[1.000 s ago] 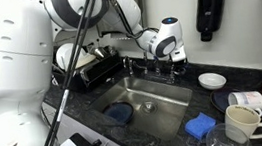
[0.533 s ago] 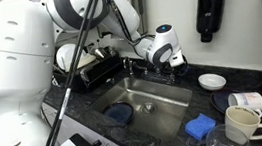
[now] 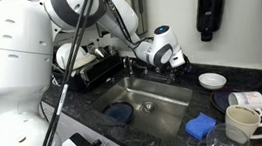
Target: Turn off the water switch on the right tap
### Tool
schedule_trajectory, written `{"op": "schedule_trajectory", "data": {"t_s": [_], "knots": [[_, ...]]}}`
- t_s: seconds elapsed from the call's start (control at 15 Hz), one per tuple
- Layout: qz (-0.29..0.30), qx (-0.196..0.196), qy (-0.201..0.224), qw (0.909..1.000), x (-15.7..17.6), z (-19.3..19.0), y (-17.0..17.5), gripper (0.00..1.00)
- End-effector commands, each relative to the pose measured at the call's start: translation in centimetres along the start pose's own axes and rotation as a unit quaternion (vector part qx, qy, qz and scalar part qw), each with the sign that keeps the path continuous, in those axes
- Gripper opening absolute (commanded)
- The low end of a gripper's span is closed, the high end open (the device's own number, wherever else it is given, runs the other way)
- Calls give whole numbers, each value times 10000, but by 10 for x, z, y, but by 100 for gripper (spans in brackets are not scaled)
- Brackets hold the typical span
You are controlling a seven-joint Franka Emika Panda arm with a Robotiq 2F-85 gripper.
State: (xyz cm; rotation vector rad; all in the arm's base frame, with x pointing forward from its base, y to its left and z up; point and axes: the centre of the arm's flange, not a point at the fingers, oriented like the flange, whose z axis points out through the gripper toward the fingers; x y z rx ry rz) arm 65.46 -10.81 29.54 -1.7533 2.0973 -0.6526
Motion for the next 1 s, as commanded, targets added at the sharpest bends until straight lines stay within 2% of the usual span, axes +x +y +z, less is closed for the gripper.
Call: {"op": "schedule_trajectory", "data": {"t_s": [0.0,0.2,0.33,0.47,0.6,0.73,0.93], "knots": [[-134,-131,628,9979,24,-11,-24,0],[-522,-793,836,9920,53,-43,-42,0],[-687,-1384,699,9855,68,-61,-51,0],[-838,-1918,603,9760,80,-76,-56,0],[-985,-2462,649,9620,94,-90,-58,0],[-1077,-2813,741,9507,108,-107,-61,0],[-1138,-3076,733,9418,124,-136,-71,0]]}}
